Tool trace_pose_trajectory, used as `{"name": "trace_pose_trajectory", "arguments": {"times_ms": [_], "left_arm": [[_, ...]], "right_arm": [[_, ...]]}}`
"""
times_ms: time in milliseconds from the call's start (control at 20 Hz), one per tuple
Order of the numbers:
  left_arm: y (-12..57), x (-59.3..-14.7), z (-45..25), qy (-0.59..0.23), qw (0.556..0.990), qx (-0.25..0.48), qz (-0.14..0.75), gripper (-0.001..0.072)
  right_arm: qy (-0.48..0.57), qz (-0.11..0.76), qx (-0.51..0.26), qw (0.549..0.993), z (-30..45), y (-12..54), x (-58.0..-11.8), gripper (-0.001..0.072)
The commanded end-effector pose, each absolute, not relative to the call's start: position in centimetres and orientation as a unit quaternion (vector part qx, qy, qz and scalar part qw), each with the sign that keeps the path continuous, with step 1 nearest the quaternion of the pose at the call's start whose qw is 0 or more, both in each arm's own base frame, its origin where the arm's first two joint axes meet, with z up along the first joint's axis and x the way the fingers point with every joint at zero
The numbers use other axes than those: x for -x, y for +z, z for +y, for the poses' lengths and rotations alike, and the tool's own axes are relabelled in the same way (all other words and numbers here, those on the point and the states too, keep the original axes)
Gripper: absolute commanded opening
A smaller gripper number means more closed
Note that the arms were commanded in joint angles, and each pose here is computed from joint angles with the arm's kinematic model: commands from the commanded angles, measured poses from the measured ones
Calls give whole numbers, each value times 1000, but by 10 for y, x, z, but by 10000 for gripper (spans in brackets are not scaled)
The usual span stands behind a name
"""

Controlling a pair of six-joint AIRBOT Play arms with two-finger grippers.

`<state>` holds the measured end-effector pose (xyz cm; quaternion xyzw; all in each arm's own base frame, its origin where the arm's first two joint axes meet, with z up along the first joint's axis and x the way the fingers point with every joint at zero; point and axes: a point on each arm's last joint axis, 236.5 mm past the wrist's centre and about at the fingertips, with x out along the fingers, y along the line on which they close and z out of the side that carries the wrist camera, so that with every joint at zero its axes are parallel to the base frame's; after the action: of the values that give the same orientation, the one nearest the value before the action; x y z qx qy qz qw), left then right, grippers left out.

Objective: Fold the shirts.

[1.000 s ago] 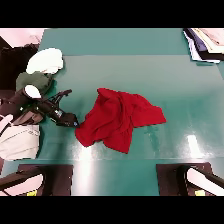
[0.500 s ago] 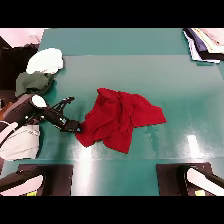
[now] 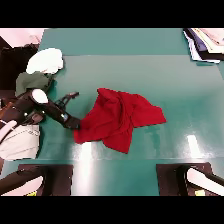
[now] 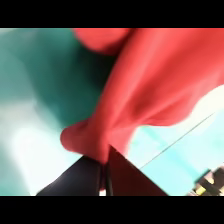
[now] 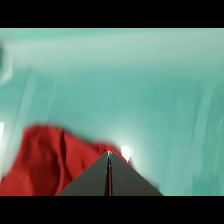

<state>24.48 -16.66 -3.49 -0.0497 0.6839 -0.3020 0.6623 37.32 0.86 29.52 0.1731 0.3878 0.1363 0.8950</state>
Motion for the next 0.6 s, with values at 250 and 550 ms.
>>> {"name": "trace_pose_trajectory", "arguments": {"times_ms": [250,550], "left_arm": [[97,-314,-157,-286,790,-10,543,21],[96,-314,-157,-279,788,0,549,21]], "right_arm": [[128,581,-297,747,38,79,-357,512],[183,609,-239,734,108,-25,-377,509]]}}
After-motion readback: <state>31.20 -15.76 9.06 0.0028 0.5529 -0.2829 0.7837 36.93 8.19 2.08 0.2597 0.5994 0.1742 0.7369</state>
